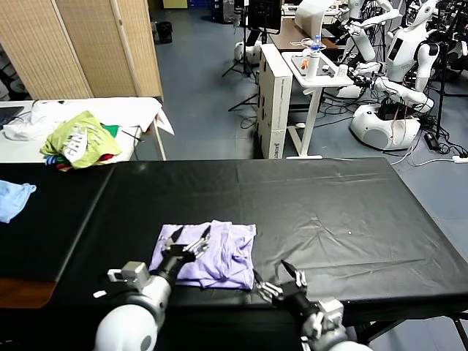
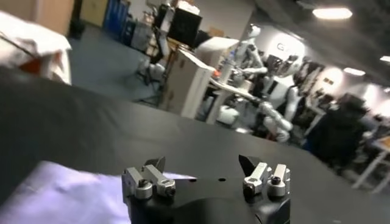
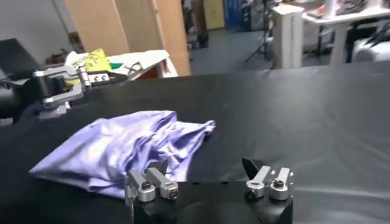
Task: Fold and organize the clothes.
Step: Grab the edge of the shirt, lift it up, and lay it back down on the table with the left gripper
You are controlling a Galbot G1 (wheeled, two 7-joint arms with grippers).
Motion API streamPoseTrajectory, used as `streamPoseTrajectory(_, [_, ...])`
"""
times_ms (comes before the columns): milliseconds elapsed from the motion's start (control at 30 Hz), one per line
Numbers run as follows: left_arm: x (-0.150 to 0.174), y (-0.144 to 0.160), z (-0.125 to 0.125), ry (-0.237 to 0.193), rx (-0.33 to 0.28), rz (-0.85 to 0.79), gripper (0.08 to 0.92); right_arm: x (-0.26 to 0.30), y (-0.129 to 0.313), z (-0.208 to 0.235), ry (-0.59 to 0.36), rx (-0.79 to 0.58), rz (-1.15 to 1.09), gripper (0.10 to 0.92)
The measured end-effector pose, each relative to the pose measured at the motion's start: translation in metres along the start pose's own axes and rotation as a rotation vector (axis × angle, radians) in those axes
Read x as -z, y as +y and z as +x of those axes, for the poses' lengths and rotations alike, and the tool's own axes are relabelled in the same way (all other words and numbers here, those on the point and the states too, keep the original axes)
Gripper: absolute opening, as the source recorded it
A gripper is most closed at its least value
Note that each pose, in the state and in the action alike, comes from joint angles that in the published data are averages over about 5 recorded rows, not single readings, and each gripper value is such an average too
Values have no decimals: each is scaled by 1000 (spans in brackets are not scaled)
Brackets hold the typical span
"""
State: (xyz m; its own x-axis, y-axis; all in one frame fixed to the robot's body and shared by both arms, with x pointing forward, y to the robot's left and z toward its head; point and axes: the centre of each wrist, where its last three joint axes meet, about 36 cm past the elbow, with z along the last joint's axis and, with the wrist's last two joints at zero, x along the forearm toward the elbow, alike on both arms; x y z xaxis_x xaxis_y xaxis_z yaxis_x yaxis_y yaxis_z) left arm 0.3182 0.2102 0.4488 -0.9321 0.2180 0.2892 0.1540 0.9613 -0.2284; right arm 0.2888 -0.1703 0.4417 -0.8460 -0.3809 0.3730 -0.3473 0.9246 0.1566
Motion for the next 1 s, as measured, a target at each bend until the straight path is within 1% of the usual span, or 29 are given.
streamPoseTrajectory(167, [-10, 6, 3, 20, 43, -30, 907, 6, 14, -24, 12, 7, 21, 907])
streamPoseTrajectory(367, [-17, 10, 4, 35, 75, -39, 907, 8, 29, -43, 24, 40, 51, 907])
streamPoseTrajectory(600, [-21, 18, 6, 30, 117, -63, 907, 7, 47, -59, 31, 47, 82, 907])
streamPoseTrajectory(767, [-19, 23, 10, 26, 133, -65, 907, 5, 57, -68, 38, 45, 97, 905])
streamPoseTrajectory(833, [-19, 23, 11, 25, 136, -64, 907, 5, 60, -71, 39, 50, 99, 873])
streamPoseTrajectory(867, [-19, 23, 11, 25, 137, -63, 907, 5, 62, -73, 39, 51, 100, 842])
streamPoseTrajectory(1000, [-19, 24, 13, 23, 142, -62, 907, 4, 66, -79, 39, 48, 99, 670])
